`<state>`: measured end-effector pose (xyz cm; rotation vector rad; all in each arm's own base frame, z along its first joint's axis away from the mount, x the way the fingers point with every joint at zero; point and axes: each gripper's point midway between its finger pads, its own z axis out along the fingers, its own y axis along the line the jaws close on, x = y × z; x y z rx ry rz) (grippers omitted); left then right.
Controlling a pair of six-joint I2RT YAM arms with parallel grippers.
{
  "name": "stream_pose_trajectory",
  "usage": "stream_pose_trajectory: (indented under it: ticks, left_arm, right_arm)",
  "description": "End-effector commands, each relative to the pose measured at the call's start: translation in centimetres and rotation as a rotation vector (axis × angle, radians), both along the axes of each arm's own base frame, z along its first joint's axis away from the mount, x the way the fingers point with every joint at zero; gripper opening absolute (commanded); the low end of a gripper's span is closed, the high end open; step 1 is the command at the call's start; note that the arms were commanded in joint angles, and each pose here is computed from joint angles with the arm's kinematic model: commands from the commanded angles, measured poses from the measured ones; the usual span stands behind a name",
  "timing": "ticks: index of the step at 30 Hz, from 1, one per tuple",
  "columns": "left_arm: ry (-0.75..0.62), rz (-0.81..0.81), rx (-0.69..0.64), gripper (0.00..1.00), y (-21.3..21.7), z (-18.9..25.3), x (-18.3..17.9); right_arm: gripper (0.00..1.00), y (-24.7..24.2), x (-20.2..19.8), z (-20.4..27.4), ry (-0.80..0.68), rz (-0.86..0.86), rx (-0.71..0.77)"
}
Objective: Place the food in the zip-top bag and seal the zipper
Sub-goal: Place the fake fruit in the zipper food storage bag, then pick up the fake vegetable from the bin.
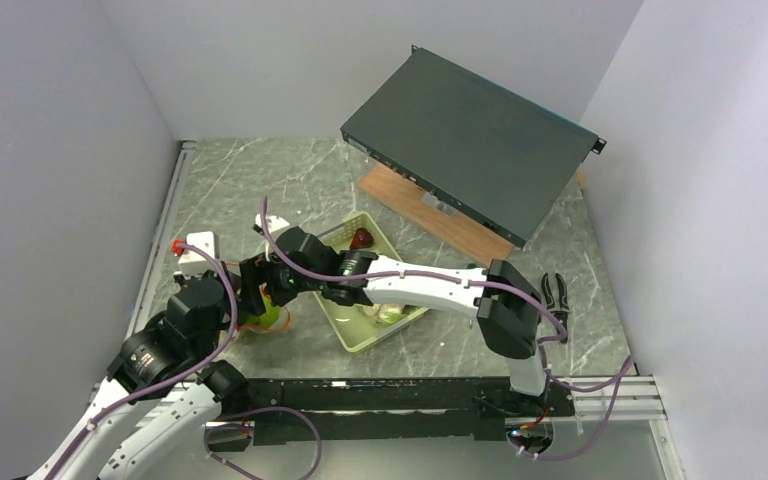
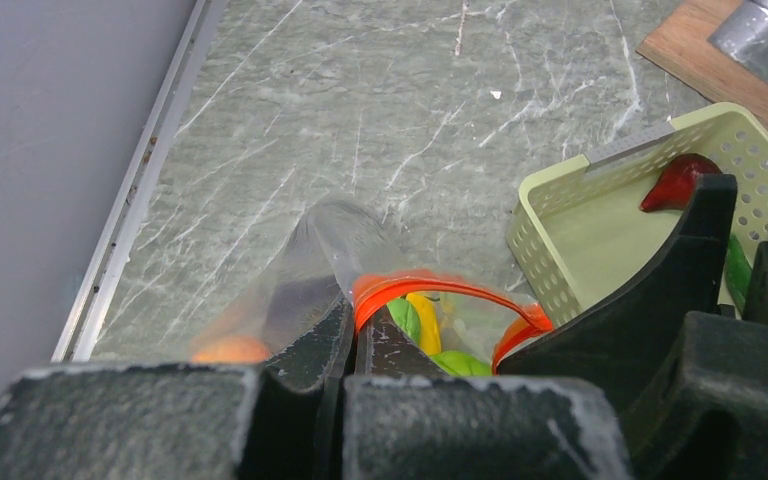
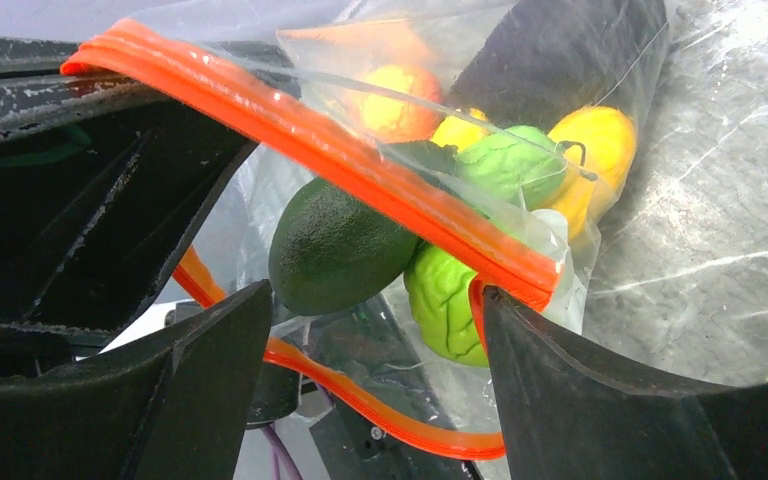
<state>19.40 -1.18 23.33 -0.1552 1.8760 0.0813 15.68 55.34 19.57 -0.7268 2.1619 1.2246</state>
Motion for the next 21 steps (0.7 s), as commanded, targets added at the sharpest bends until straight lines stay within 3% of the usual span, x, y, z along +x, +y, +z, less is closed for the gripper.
stream_pose_trajectory:
  ticks: [1, 14, 21]
  left_arm:
    - [-0.038, 0.015, -0.028, 0.0, 0.1, 0.9, 0.1]
    - [-0.036, 0.007, -0.028, 0.0, 0.0, 0.9, 0.2]
    - [-0.034, 0.0, -0.023, 0.0, -0.2, 0.9, 0.3]
  right_arm:
    - [0.77, -1.1, 0.0, 4.7, -0.071, -0.013, 0.069]
    - [0.73, -8.4, 0.6, 6.8, -0.261, -0.082, -0.001]
    - [0.77, -14.1, 4.2, 4.6, -0.452, -0.229, -0.192]
